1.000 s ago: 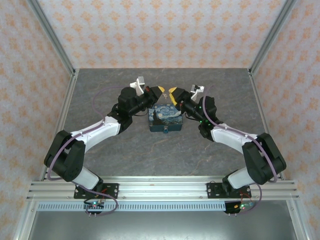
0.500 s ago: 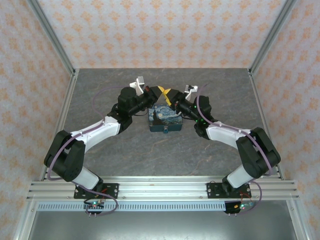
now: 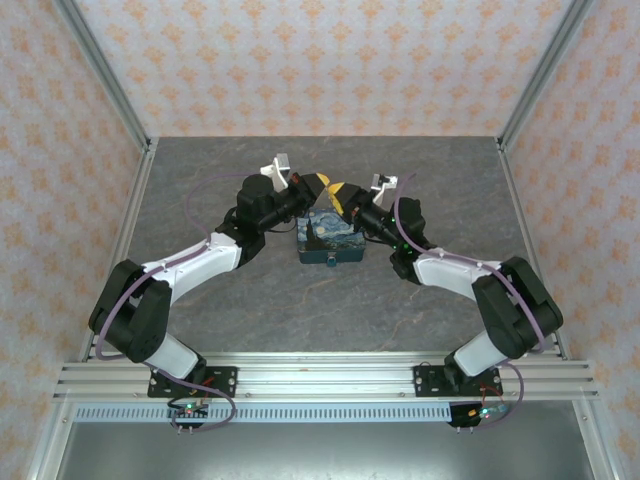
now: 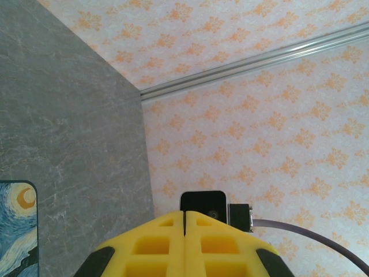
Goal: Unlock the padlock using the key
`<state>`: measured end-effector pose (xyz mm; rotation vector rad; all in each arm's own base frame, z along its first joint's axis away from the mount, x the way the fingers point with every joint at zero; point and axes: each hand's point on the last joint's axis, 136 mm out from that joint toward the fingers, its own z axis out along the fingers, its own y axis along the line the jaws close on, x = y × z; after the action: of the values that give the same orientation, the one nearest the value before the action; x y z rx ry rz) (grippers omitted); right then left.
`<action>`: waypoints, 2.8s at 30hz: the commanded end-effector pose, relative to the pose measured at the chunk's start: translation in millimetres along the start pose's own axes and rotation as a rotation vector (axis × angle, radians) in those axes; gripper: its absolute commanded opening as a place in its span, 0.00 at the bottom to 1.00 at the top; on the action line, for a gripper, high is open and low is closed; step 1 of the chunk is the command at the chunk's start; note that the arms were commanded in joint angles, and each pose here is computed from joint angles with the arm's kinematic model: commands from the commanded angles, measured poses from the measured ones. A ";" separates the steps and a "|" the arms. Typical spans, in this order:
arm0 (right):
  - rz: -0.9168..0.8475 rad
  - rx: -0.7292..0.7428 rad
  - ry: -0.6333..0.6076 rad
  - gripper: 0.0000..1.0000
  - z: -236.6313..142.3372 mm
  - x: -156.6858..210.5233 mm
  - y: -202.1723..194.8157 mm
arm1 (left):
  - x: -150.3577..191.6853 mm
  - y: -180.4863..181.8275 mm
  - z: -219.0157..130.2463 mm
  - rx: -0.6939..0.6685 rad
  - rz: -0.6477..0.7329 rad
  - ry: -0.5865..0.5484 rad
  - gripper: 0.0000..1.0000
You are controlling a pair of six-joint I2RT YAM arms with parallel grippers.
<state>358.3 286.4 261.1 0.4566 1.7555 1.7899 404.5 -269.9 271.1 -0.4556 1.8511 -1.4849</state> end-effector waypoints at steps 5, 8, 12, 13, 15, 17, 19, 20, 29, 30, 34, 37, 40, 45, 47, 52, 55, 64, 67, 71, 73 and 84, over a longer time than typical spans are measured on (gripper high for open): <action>-0.009 -0.033 0.029 0.20 -4.0 10.8 8.7 | -10.0 -11.1 -1.0 0.035 0.008 -0.038 0.00; -0.010 -0.031 0.029 0.18 -3.6 10.6 8.2 | -9.5 -10.2 -0.6 0.033 0.007 -0.036 0.00; -0.010 -0.032 0.028 0.16 -2.3 9.8 8.8 | -9.6 -10.2 -1.1 0.033 0.006 -0.036 0.00; -0.012 -0.035 0.027 0.14 -1.4 9.2 10.4 | -9.4 -9.3 -1.1 0.031 0.005 -0.036 0.00; -0.014 -0.035 0.027 0.11 -0.3 8.8 11.1 | -9.1 -9.6 -1.4 0.033 0.004 -0.036 0.00; -0.016 -0.036 0.024 0.07 0.3 8.0 11.9 | -8.9 -8.6 -1.9 0.031 0.004 -0.037 0.00; -0.016 -0.036 0.021 0.03 0.9 7.3 12.2 | -8.5 -8.0 -2.7 0.030 0.002 -0.037 0.00; -0.016 -0.035 0.020 0.01 1.4 7.2 12.2 | -8.5 -7.7 -3.2 0.030 0.002 -0.038 0.00; -0.013 -0.032 -0.005 0.00 0.6 1.3 11.7 | -6.4 -2.6 -10.5 0.026 -0.016 -0.048 0.00; -0.012 -0.033 -0.005 0.00 1.0 1.6 11.7 | -6.0 -1.6 -11.4 0.024 -0.017 -0.049 0.00; -0.010 -0.035 -0.005 0.00 1.6 1.2 11.9 | -5.3 0.7 -12.8 0.017 -0.020 -0.049 0.00; -0.006 -0.029 -0.006 0.00 1.7 0.9 9.6 | -6.0 0.8 -13.0 0.015 -0.021 -0.052 0.00; -0.002 -0.020 -0.014 0.00 0.9 0.1 6.4 | -5.4 0.7 -13.8 0.012 -0.021 -0.054 0.00; 0.006 -0.003 -0.025 0.00 0.1 -1.1 0.0 | -5.7 0.4 -14.4 0.007 -0.020 -0.057 0.00; 0.006 -0.005 -0.021 0.00 0.7 -0.4 0.0 | -5.9 -0.1 -13.9 0.007 -0.021 -0.057 0.00; 0.005 -0.001 -0.017 0.00 -0.4 -0.3 -1.2 | -10.0 2.8 -14.8 -0.034 -0.018 -0.064 0.14; 0.004 0.021 -0.029 0.00 -6.7 -3.3 -6.8 | -18.9 3.1 -23.7 -0.067 -0.001 -0.084 0.72; -0.054 0.162 -0.028 0.00 -31.8 -6.2 -30.5 | -14.8 32.0 -69.5 -0.346 0.116 -0.040 0.94; -0.094 0.229 -0.031 0.00 -41.0 -7.9 -38.6 | 0.0 56.1 -82.1 -0.477 0.133 0.015 1.00; -0.110 0.287 -0.023 0.00 -47.3 -8.9 -52.0 | 27.9 94.1 -96.3 -0.574 0.136 0.094 1.00; -0.105 0.300 -0.021 0.00 -49.4 -9.2 -56.0 | 51.5 108.4 -95.8 -0.577 0.121 0.180 1.00; -0.088 0.348 -0.047 0.00 -63.3 -9.5 -66.4 | 133.8 126.4 -82.8 -0.473 0.407 0.406 0.90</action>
<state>338.0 235.7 182.5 0.5626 2.0651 1.4314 265.0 -259.0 106.5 -0.1116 2.5532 -0.9085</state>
